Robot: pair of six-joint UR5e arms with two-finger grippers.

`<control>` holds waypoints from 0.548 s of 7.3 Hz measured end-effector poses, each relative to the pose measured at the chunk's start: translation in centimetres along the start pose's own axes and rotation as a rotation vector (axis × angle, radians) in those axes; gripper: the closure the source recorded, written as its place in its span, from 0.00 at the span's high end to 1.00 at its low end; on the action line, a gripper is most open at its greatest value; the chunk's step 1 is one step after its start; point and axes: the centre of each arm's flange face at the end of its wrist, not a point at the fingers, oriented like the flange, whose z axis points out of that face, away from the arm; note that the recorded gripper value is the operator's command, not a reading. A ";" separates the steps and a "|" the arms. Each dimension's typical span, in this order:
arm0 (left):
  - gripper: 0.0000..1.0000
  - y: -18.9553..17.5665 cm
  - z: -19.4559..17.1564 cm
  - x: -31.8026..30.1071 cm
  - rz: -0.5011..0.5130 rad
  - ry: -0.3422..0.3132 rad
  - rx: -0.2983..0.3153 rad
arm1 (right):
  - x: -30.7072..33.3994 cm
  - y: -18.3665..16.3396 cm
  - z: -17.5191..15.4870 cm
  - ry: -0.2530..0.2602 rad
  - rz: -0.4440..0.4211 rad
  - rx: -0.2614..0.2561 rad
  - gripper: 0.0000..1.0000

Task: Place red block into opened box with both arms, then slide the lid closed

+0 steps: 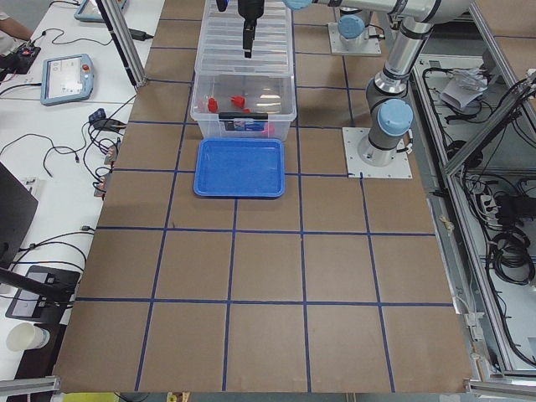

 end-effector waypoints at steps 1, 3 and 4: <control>1.00 0.0 0.0 0.0 0.000 0.000 0.000 | -0.6 0.0 0.0 0.003 -0.006 0.000 1.00; 1.00 0.0 0.0 0.0 0.000 0.000 0.001 | -2.7 0.0 -0.2 0.012 -0.015 0.002 1.00; 1.00 0.0 0.0 0.0 0.000 0.000 0.001 | -3.9 -0.1 -0.4 0.013 0.000 0.006 1.00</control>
